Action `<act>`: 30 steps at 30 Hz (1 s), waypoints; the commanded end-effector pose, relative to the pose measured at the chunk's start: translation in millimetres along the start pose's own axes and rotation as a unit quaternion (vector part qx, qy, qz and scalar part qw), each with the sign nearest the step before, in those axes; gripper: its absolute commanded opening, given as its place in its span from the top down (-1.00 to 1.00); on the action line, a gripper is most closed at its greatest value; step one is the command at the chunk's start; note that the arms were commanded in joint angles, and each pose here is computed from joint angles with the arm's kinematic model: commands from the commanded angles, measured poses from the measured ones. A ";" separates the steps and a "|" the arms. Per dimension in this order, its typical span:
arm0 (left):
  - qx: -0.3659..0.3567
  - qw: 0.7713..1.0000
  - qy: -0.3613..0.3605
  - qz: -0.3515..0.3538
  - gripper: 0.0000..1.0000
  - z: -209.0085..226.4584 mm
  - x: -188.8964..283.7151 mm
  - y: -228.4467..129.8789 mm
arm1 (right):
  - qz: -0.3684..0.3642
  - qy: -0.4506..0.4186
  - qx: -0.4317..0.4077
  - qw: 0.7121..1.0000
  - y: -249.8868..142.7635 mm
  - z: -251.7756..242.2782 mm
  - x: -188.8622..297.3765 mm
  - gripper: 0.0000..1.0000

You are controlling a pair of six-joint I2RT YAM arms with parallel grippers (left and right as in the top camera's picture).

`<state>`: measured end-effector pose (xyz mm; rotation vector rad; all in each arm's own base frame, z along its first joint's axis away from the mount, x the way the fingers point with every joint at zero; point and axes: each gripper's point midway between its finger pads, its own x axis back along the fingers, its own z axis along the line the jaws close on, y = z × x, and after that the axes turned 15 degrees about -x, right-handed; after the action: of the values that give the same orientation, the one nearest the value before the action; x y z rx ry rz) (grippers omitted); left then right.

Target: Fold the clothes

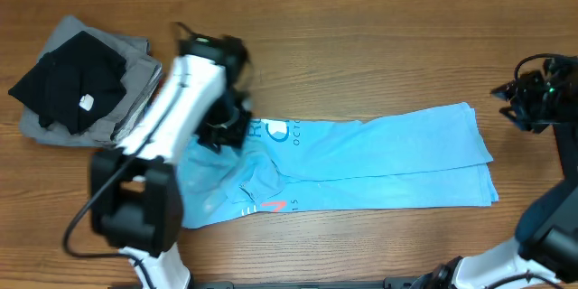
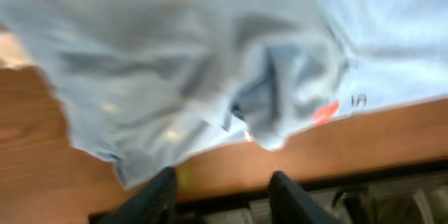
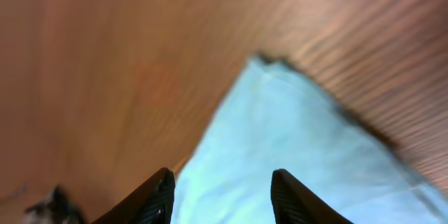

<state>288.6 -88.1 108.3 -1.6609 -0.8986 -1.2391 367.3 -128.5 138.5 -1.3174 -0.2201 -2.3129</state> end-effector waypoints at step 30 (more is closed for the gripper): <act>0.215 0.966 0.128 -0.063 0.92 149.1 -121.6 -20.0 | -0.020 -0.134 0.039 0.990 -26.0 -9.4 -38.1 -0.06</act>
<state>325.3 11.2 -1.1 -1.1718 -1.1431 -1.3342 369.2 -90.6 123.5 -1.4903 -0.4533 -2.1481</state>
